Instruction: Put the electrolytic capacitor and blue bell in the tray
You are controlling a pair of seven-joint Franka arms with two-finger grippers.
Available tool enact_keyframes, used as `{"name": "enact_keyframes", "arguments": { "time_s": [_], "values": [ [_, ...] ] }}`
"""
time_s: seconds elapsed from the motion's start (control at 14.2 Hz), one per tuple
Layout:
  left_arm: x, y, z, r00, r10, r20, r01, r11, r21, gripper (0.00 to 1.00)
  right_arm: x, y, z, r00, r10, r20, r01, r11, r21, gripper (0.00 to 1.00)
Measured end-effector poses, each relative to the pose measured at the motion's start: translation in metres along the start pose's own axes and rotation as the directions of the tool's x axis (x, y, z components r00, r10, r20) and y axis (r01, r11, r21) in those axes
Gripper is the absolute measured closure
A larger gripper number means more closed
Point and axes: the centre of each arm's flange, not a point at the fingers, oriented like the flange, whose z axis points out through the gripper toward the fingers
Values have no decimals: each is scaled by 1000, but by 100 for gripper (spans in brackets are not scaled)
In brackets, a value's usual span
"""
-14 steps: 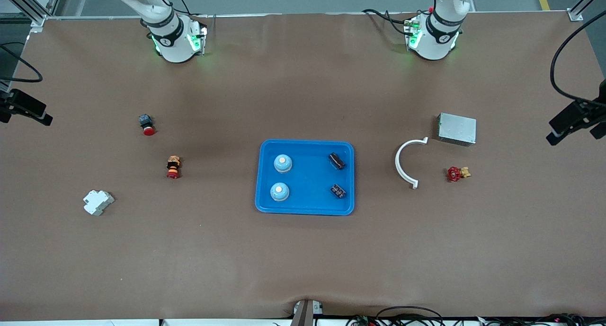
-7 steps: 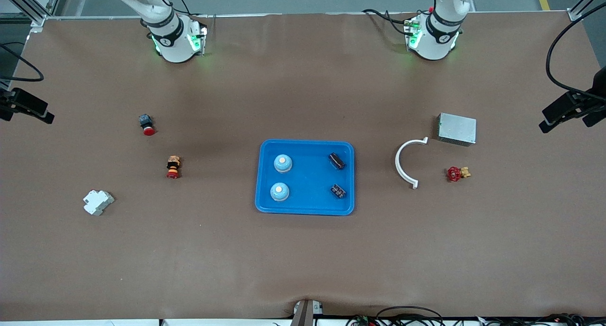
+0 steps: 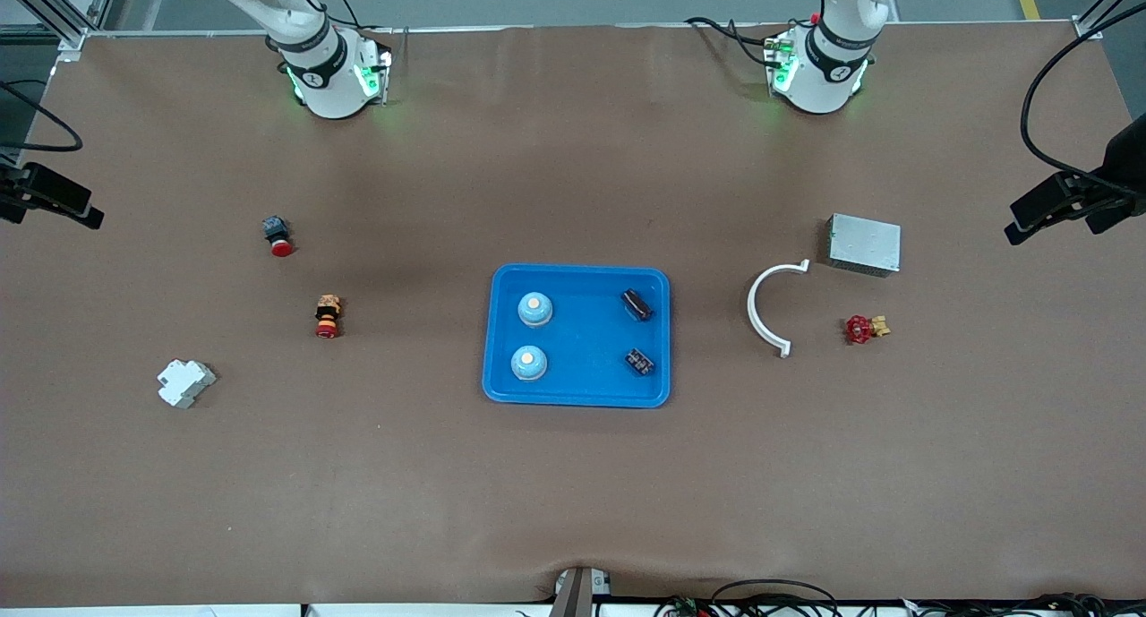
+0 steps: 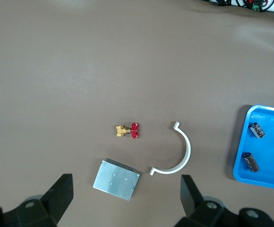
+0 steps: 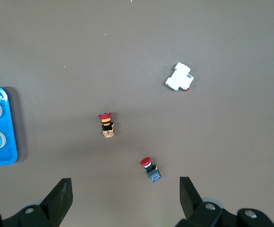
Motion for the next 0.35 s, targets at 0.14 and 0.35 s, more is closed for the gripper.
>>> {"name": "enact_keyframes", "arguments": {
  "time_s": [0.14, 0.35],
  "values": [
    [0, -1, 1, 1000, -1, 1, 1, 1000, 0, 0, -1, 0, -1, 1000, 0, 1, 0, 1000, 0, 0],
    [0, -1, 1, 1000, -1, 2, 1, 1000, 0, 0, -1, 0, -1, 1000, 0, 1, 0, 1000, 0, 0]
  ]
}}
